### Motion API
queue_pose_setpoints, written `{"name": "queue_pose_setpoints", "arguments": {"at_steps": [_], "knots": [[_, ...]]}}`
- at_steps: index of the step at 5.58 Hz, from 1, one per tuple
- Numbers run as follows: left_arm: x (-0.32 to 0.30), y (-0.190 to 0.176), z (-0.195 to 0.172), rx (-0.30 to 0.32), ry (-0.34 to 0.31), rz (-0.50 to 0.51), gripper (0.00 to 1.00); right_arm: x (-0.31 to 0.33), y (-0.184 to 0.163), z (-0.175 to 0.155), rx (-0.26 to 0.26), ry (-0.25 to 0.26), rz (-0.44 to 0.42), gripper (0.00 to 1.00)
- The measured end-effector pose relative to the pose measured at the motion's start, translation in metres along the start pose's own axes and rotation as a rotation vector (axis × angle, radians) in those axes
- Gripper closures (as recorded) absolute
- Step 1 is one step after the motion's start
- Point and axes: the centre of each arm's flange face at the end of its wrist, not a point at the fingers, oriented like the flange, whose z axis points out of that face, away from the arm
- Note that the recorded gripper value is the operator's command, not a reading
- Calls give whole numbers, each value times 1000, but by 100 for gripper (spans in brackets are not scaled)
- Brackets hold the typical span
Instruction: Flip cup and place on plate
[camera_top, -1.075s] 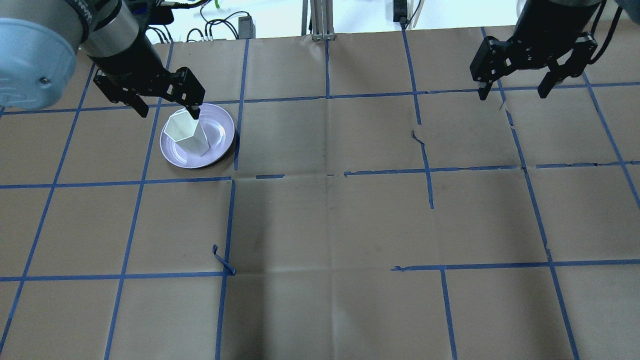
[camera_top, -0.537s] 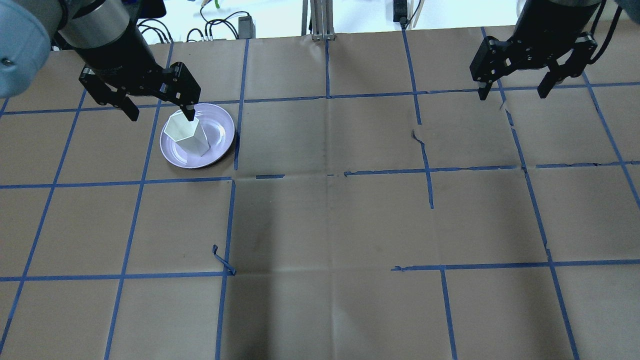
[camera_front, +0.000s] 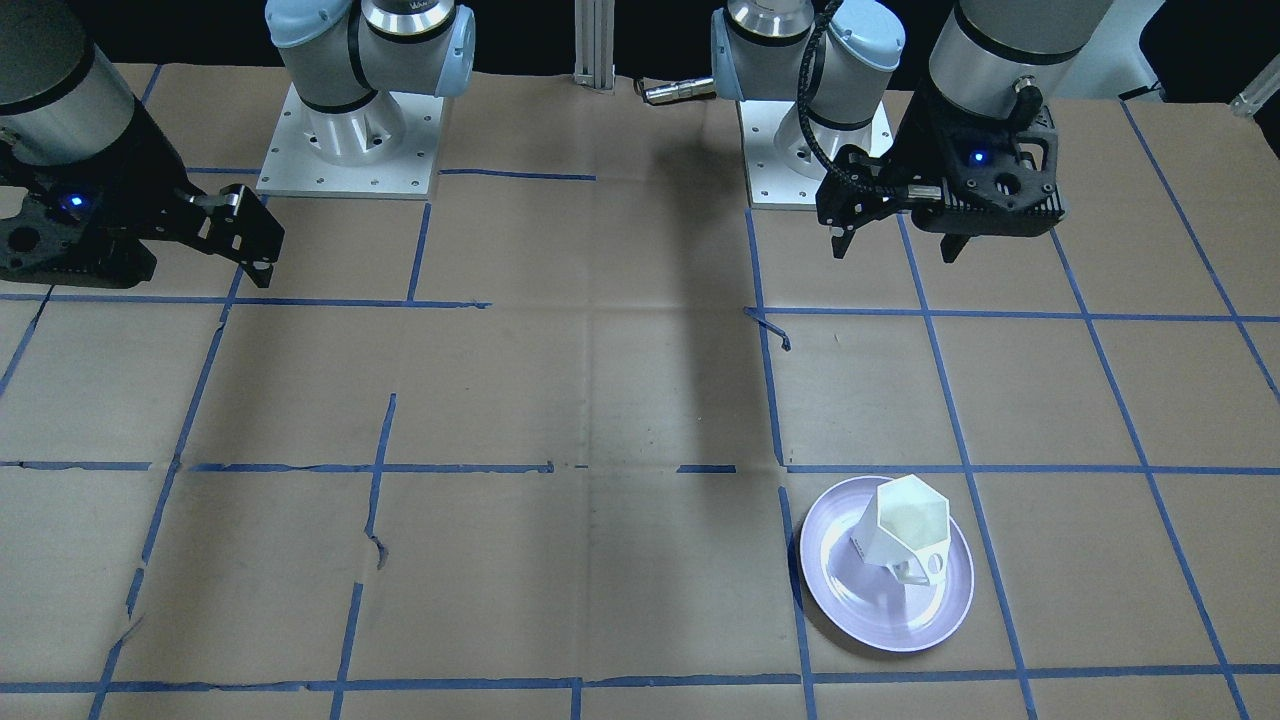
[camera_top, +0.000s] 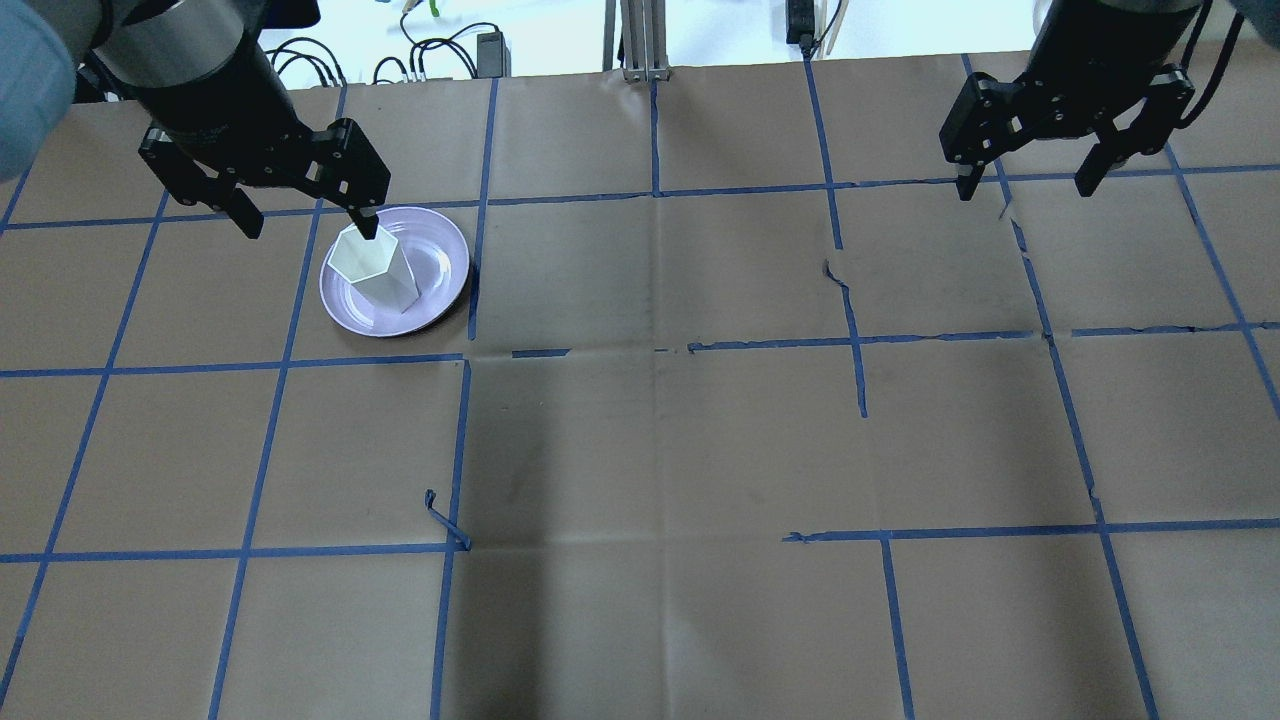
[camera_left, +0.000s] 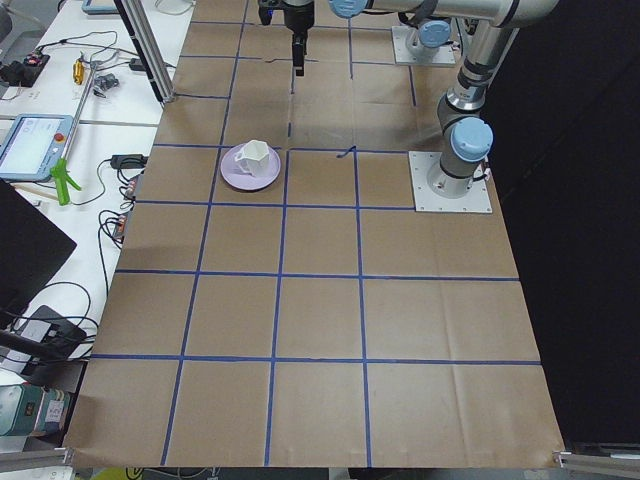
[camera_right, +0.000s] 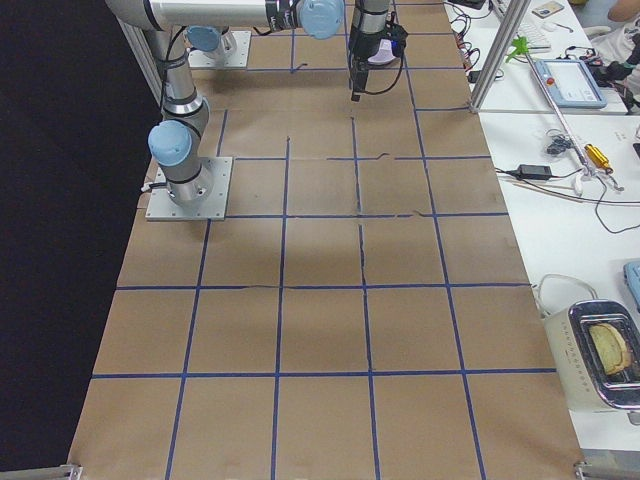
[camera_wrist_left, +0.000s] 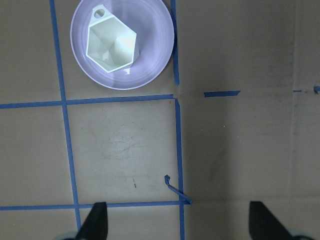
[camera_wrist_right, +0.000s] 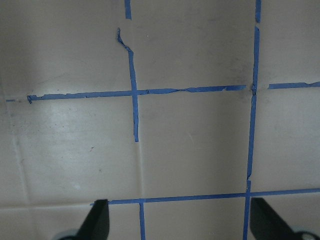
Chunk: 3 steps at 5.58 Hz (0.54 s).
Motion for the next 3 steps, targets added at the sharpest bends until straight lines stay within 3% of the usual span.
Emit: {"name": "queue_pose_setpoints", "arguments": {"at_steps": [3], "knots": [[-2, -1, -1, 3, 0, -4, 1, 0, 0, 0, 0, 0, 0, 0]]}}
